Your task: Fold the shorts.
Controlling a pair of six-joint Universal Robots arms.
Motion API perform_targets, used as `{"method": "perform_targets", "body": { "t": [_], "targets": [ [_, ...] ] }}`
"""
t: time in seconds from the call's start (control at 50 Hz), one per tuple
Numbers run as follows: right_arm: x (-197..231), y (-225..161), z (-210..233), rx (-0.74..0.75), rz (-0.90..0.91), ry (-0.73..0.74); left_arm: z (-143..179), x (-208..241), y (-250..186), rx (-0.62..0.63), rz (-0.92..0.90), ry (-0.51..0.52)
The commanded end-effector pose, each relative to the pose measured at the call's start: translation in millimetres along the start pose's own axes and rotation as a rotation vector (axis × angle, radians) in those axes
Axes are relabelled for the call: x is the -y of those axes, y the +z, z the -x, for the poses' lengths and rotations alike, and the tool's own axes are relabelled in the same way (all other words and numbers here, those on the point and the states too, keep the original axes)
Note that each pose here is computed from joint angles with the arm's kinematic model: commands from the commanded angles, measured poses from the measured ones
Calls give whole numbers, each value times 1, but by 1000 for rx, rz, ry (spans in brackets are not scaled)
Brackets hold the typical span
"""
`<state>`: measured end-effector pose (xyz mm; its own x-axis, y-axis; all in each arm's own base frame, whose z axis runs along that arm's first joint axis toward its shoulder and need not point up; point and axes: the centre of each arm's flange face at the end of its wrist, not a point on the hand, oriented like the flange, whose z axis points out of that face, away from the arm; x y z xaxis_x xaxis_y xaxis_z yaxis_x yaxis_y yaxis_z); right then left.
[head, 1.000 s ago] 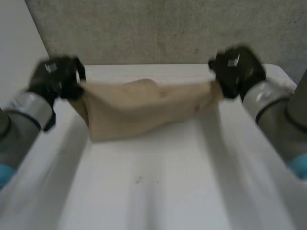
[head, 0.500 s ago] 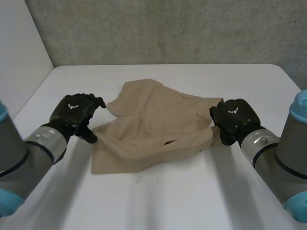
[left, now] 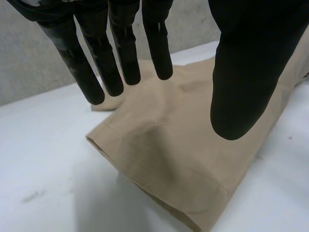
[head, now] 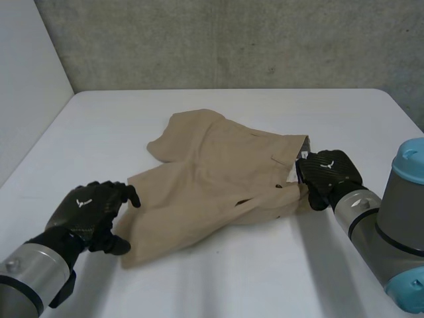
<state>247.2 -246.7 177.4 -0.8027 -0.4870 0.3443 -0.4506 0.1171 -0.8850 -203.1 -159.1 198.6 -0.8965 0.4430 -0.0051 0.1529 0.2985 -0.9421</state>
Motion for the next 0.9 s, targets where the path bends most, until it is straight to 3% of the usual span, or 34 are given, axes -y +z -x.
{"method": "perform_targets", "body": {
  "t": [0.02, 0.18, 0.38, 0.56, 0.9],
  "targets": [
    [-6, 3, 4, 13, 15, -1, -1, -15, 12, -5, 40, -14],
    [-7, 2, 5, 15, 16, -1, 3, -27, 28, 25, 99, -20],
    [-11, 6, 7, 15, 20, -1, -18, -38, 10, -2, 121, 29],
    [-14, 8, 8, 19, 31, -2, -19, -49, 7, 74, 157, 61],
    [-15, 8, 8, 19, 34, -1, -24, -63, 22, 76, 174, 78]
  ]
}}
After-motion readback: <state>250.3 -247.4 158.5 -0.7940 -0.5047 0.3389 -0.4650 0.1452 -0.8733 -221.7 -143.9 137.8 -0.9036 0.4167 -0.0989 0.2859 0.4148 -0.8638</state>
